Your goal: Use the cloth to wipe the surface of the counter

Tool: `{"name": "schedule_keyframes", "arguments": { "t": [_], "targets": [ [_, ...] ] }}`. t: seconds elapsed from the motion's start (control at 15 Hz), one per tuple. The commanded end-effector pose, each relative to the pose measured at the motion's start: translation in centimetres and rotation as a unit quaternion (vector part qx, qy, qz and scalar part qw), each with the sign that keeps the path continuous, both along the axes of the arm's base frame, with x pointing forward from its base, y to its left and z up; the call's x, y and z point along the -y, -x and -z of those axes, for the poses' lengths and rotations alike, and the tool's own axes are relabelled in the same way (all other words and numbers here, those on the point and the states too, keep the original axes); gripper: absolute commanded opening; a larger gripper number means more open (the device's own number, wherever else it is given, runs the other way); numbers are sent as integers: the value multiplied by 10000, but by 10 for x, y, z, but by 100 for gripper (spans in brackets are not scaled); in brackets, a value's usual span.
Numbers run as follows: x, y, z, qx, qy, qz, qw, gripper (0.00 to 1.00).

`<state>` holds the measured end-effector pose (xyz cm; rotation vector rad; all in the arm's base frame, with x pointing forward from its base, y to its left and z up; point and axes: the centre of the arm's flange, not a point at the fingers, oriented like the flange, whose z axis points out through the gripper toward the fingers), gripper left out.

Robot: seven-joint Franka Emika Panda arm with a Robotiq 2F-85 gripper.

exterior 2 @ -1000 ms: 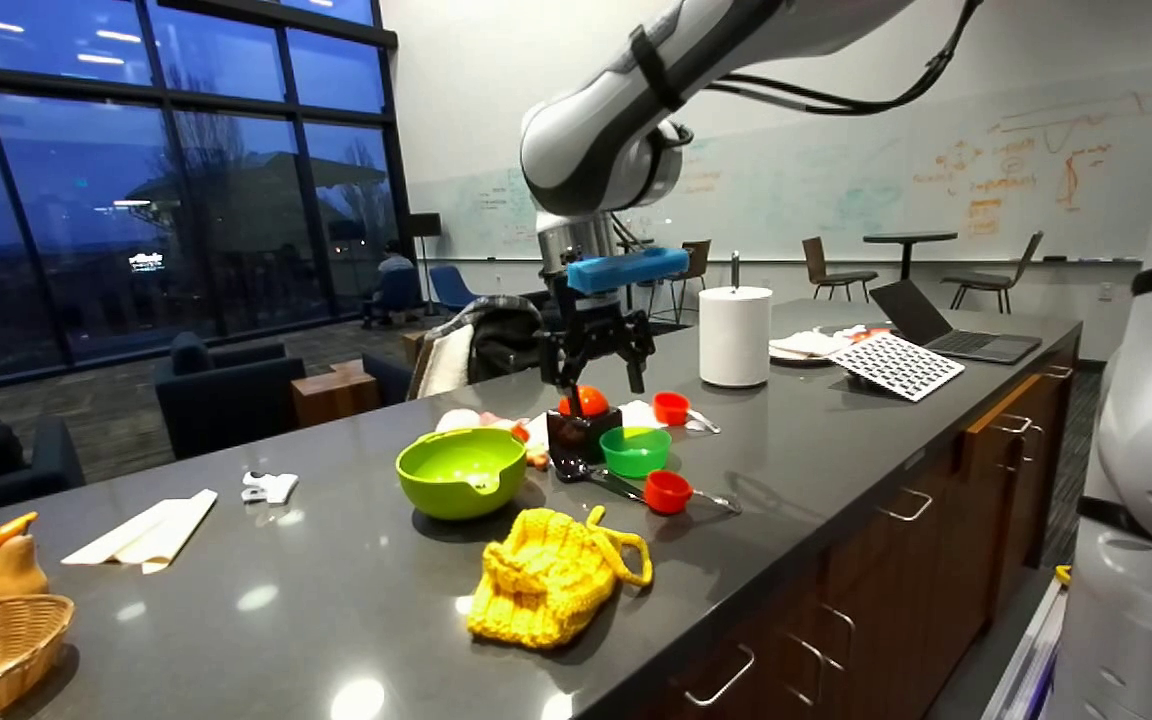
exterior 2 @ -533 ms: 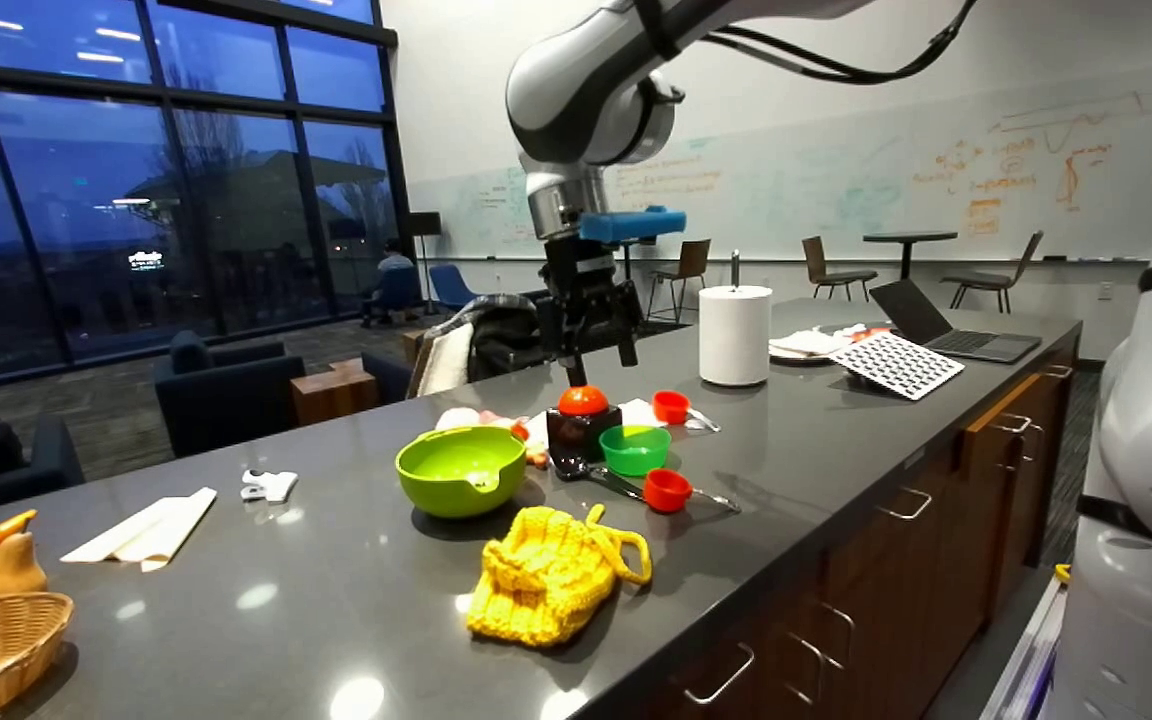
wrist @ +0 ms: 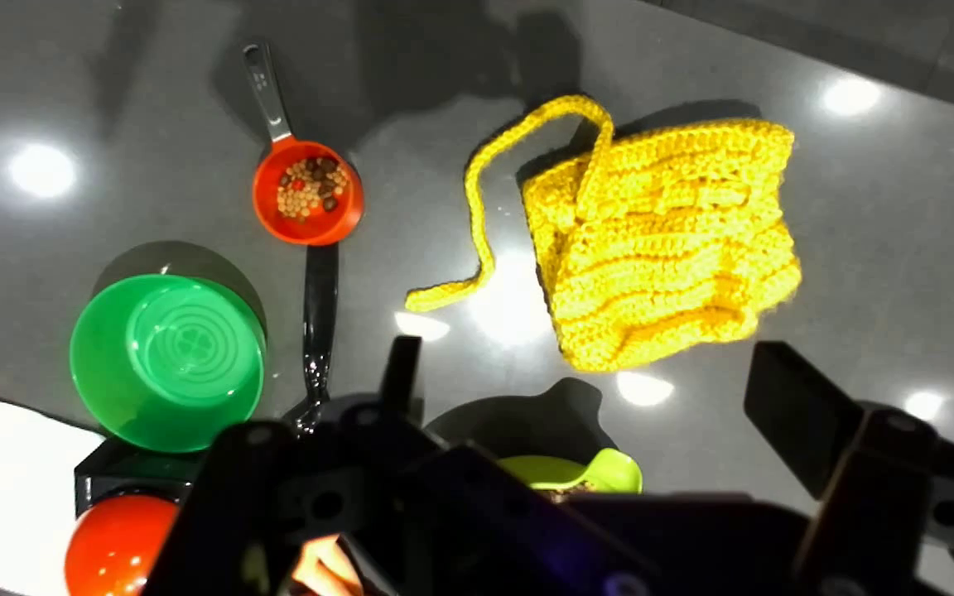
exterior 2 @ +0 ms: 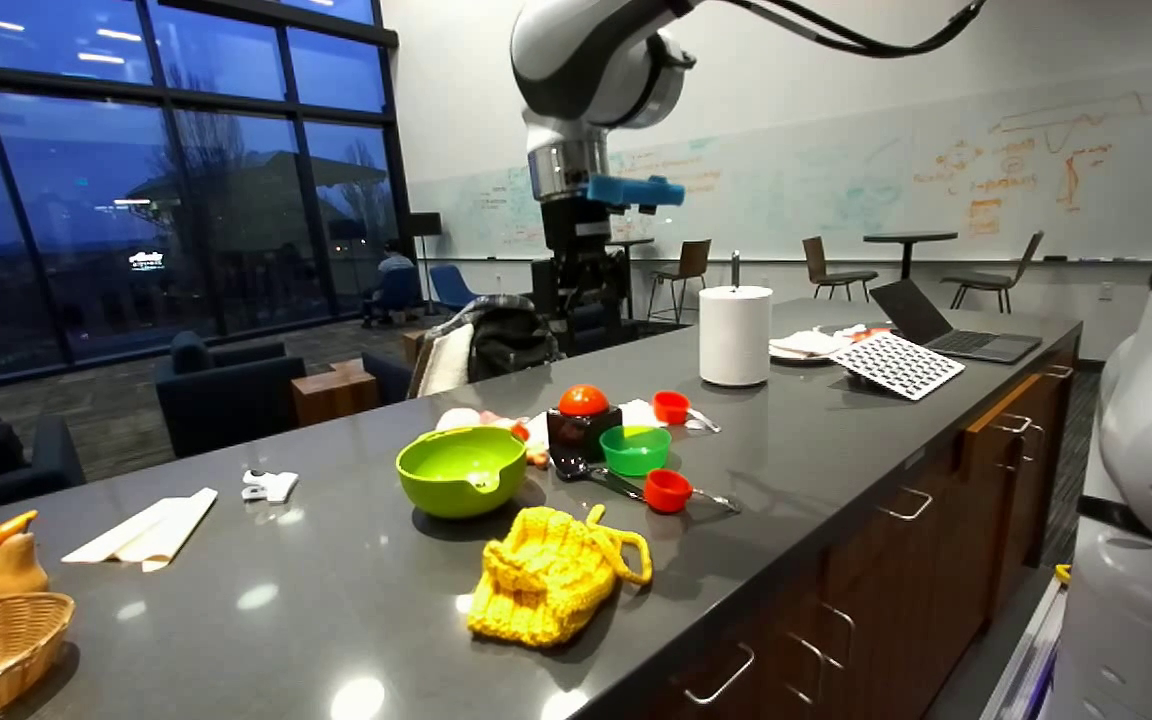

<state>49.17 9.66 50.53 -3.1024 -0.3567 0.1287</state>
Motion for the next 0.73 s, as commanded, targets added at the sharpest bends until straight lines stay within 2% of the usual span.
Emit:
{"name": "schedule_keyframes", "arguments": {
  "t": [0.0, 0.33, 0.67],
  "targets": [
    [27, 7, -28, 350, -239, 520, 9977, 100],
    [73, 8, -47, 660, -235, 1425, 9873, 100],
    [98, 14, -57, 750, 99, 1980, 9773, 100]
  ]
}}
